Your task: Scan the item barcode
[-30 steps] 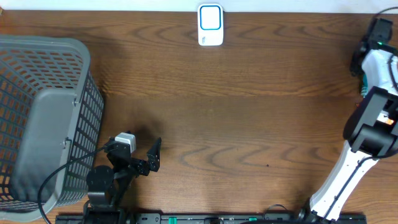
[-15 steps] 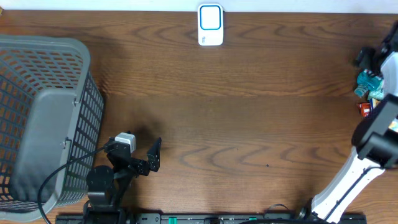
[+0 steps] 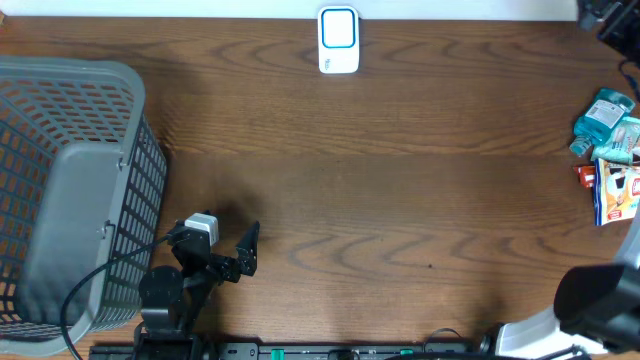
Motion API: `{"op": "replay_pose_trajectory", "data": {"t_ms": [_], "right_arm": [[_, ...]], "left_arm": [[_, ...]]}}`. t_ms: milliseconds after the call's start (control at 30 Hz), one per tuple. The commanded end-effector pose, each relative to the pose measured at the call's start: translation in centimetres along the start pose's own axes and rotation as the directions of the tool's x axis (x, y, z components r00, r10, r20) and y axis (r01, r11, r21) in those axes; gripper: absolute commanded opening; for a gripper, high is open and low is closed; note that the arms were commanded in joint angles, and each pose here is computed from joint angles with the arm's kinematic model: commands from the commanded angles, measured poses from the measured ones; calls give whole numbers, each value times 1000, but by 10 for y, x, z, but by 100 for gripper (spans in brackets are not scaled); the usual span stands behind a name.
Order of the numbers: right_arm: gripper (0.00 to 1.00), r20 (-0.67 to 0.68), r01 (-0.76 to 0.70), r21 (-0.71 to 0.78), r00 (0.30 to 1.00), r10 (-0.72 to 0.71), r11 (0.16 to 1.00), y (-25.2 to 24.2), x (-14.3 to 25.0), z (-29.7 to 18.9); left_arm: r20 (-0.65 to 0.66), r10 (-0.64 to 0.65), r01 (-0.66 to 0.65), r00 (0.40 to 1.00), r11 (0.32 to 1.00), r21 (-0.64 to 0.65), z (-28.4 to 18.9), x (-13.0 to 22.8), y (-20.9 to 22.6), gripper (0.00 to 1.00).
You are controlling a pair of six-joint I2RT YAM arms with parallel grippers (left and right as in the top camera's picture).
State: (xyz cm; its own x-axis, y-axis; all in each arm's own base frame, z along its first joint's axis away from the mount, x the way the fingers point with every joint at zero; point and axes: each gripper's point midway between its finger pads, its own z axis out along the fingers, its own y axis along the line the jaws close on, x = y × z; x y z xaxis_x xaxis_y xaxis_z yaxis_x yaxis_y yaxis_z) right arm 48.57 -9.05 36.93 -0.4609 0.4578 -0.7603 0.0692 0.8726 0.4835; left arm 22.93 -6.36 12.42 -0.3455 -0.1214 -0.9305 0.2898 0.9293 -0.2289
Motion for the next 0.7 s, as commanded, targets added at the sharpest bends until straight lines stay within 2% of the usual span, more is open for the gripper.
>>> {"op": "replay_pose_trajectory", "data": {"t_ms": [0, 400, 533, 667], "right_arm": [[99, -20, 24, -124, 999, -26, 992, 59, 9, -17], [99, -177, 137, -108, 972, -155, 985, 143, 89, -6], [99, -156, 215, -82, 962, -226, 973, 163, 98, -15], [99, -64, 275, 92, 961, -270, 957, 156, 84, -56]], "left_arm": [[-40, -12, 12, 999, 1000, 3, 1, 13, 1, 98], [-40, -12, 12, 999, 1000, 3, 1, 13, 1, 98], [-40, -12, 12, 999, 1000, 3, 1, 13, 1, 97], [-40, -12, 12, 999, 1000, 3, 1, 13, 1, 98]]}}
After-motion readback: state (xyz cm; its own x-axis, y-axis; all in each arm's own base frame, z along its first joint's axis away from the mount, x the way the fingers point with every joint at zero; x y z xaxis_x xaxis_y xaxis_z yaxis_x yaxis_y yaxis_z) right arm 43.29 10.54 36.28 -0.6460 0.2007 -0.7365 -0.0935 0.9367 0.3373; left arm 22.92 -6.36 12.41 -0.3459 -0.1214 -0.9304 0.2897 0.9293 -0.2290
